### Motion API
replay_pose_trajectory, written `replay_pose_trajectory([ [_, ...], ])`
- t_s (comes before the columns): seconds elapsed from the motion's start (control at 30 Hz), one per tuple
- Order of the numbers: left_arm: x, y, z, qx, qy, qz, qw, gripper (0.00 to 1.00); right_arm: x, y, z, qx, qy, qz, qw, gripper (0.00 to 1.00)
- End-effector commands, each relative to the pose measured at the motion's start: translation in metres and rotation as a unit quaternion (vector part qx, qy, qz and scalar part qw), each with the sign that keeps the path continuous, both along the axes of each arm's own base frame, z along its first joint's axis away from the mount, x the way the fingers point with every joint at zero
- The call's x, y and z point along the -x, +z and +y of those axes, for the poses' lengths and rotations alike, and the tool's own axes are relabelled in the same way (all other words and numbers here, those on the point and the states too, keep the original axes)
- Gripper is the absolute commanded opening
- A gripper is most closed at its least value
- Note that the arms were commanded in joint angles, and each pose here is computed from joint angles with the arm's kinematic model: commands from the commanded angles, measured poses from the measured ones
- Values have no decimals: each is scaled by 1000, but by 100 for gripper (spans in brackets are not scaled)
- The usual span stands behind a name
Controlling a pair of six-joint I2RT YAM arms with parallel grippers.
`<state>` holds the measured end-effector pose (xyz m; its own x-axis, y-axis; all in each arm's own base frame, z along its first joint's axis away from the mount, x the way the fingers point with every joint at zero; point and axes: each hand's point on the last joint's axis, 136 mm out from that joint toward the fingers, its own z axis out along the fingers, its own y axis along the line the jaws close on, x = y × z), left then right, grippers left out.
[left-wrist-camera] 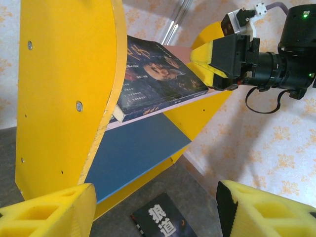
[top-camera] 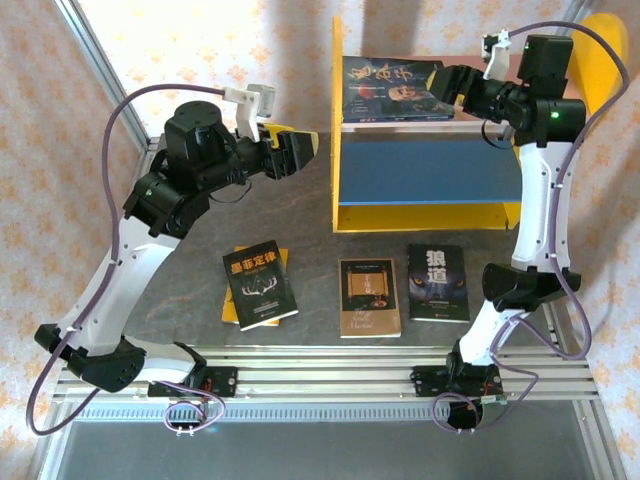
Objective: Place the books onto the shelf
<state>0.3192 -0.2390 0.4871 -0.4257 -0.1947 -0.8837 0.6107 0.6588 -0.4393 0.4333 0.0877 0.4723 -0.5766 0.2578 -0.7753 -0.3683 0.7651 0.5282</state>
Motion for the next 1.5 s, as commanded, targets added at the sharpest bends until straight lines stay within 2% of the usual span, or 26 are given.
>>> replay_pose_trajectory([
  [0.0,4,11,-5,0,-13,-16,1000,65,2,11,20,-13,39,-18,999,73],
  [0.7,-1,6,-9,-11,-12,-14,1000,65,-6,9,29,-26,45,-14,999,72],
  [0.87,2,6,-6,-12,-10,-16,1000,65,-6,6,15,-1,-2,-14,1000,72],
  [1.1,6,6,-2,-12,-6,-18,1000,65,6,5,2,23,-40,-17,999,74],
  [1.47,9,5,-3,-6,-8,-14,1000,64,28,5,-2,36,-49,-25,998,75],
])
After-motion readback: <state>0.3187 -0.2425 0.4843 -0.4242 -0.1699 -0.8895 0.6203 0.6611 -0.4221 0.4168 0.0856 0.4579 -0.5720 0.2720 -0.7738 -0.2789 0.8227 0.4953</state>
